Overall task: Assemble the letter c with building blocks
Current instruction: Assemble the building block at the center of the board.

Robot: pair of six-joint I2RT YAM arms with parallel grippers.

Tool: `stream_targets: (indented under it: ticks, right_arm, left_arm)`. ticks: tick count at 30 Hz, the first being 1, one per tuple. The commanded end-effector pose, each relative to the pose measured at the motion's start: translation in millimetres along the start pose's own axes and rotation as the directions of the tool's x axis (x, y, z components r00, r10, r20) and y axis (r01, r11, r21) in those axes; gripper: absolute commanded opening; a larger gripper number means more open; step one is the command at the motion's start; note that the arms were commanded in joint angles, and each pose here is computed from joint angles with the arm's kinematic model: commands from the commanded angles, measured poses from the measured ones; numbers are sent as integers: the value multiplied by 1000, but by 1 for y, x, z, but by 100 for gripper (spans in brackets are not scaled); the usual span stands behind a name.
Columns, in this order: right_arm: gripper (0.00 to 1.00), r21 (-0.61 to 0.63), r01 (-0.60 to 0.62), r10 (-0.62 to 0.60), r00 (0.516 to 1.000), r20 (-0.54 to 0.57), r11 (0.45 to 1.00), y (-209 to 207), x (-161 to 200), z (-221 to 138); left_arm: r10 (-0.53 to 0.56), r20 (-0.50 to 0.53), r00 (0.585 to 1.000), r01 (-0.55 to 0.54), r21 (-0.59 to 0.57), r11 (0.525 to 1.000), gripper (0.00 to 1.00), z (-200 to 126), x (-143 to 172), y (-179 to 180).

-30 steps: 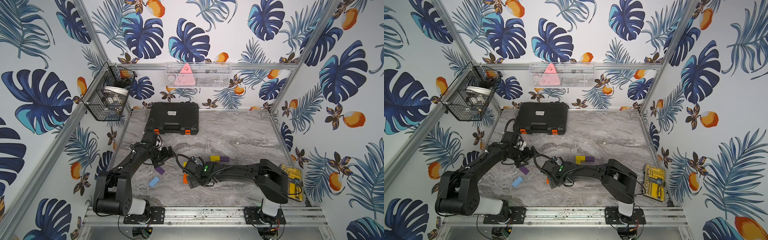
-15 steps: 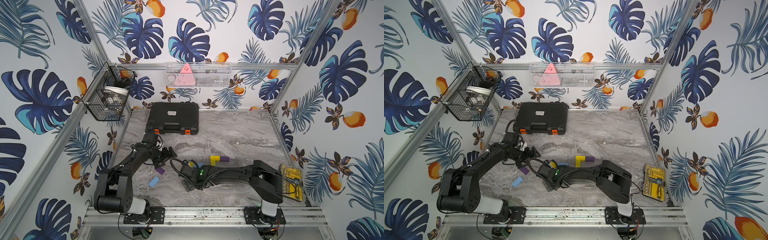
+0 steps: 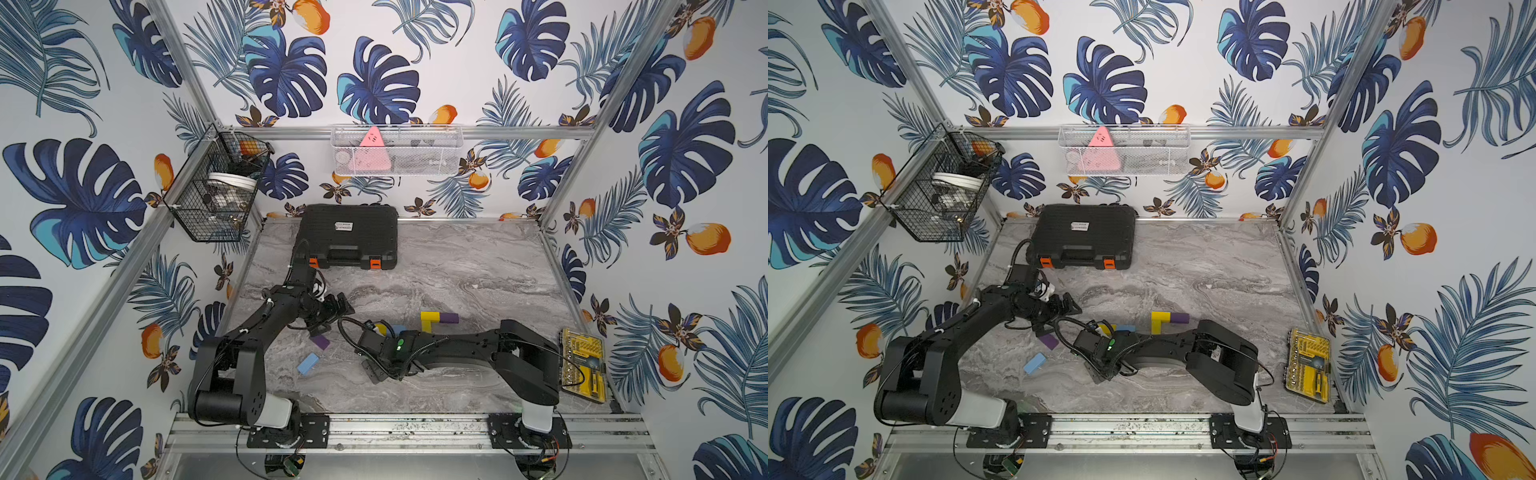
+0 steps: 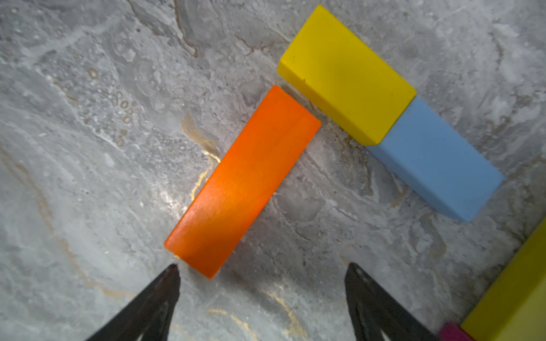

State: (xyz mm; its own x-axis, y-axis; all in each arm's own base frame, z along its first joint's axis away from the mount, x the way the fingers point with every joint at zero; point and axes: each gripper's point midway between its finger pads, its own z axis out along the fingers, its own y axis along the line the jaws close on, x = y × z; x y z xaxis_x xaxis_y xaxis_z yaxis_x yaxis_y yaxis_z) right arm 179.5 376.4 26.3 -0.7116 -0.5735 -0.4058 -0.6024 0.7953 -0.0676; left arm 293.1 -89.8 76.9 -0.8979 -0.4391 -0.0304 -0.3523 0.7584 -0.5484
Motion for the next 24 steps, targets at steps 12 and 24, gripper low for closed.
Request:
stream_targets:
  ticks: [12,24]
  right_arm:
    - [89,40,-8,8,1000,14,999,-8,-7,3]
    - [89,44,-26,25,1000,18,999,-13,-11,5]
  left_arm:
    - [3,0,1000,-3,11,1000,99,0,-1,-3]
    - [4,0,1000,-4,11,1000,99,0,-1,-3]
